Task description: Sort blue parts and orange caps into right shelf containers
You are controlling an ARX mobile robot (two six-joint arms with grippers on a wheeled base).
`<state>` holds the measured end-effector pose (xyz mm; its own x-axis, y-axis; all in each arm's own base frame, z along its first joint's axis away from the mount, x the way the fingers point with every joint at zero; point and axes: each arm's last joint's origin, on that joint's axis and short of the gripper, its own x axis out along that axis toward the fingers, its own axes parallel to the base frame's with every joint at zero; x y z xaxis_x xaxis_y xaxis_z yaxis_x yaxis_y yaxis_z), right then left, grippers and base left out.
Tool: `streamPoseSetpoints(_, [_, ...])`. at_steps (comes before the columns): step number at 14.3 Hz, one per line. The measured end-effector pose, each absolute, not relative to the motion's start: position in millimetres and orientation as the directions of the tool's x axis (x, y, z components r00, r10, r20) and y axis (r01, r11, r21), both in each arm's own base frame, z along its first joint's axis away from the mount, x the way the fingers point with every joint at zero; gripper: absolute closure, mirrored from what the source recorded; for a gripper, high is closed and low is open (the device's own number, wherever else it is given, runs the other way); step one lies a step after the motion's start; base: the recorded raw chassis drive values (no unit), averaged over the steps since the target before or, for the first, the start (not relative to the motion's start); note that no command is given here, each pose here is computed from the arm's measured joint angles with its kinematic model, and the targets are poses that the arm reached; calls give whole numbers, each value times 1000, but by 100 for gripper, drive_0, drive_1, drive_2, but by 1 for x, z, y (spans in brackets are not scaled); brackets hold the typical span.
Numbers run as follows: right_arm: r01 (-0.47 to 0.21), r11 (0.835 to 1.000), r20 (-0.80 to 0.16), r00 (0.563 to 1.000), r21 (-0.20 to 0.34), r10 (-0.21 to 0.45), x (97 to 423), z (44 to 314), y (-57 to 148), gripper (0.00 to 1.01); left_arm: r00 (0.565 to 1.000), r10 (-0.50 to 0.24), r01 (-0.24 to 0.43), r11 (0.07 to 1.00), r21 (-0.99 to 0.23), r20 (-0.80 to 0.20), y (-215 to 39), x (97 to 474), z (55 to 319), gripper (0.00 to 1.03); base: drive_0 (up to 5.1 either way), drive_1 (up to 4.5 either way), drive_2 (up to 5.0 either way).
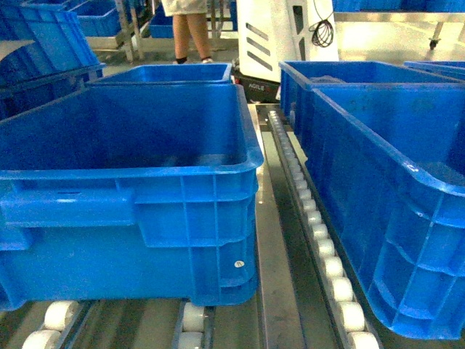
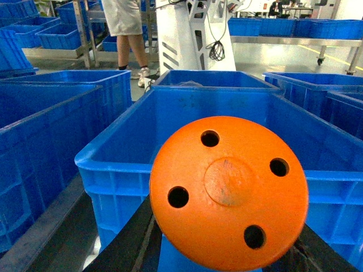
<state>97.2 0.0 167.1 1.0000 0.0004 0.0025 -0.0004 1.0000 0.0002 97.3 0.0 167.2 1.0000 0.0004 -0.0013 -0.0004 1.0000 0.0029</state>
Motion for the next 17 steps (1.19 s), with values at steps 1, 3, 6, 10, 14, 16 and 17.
streamPoseSetpoints(1, [0, 1000, 2, 1000, 0, 0, 97, 167, 0, 59, 1000, 0, 0, 1000, 3, -2, 0, 97, 167, 60, 0, 0, 0])
streamPoseSetpoints(3, [0, 1000, 2, 1000, 0, 0, 97, 167, 0, 59, 1000, 0, 0, 1000, 3, -2, 0, 97, 167, 60, 0, 0, 0])
streamPoseSetpoints(6, [0, 1000, 2, 1000, 0, 0, 97, 167, 0, 59, 1000, 0, 0, 1000, 2, -2, 0, 97, 167, 60, 0, 0, 0])
streamPoseSetpoints(10, [0, 1000, 2, 1000, 0, 0, 97, 167, 0, 59, 1000, 0, 0, 1000, 3, -2, 0, 97, 167, 60, 0, 0, 0])
streamPoseSetpoints(14, [36, 999, 132, 991, -35, -31, 98, 181, 7, 59, 991, 51, -42, 996, -75, 125, -9, 103, 181, 60, 0, 0, 0])
streamPoseSetpoints(16, [6, 999, 184, 983, -51, 3, 107, 199, 9, 59, 990, 27, -17, 997, -73, 136, -11, 123, 189, 60, 0, 0, 0])
streamPoseSetpoints(17, [0, 998, 236, 972, -57, 14, 119, 217, 9, 59, 983, -10, 25, 997, -77, 181, -15, 141, 208, 60, 0, 0, 0])
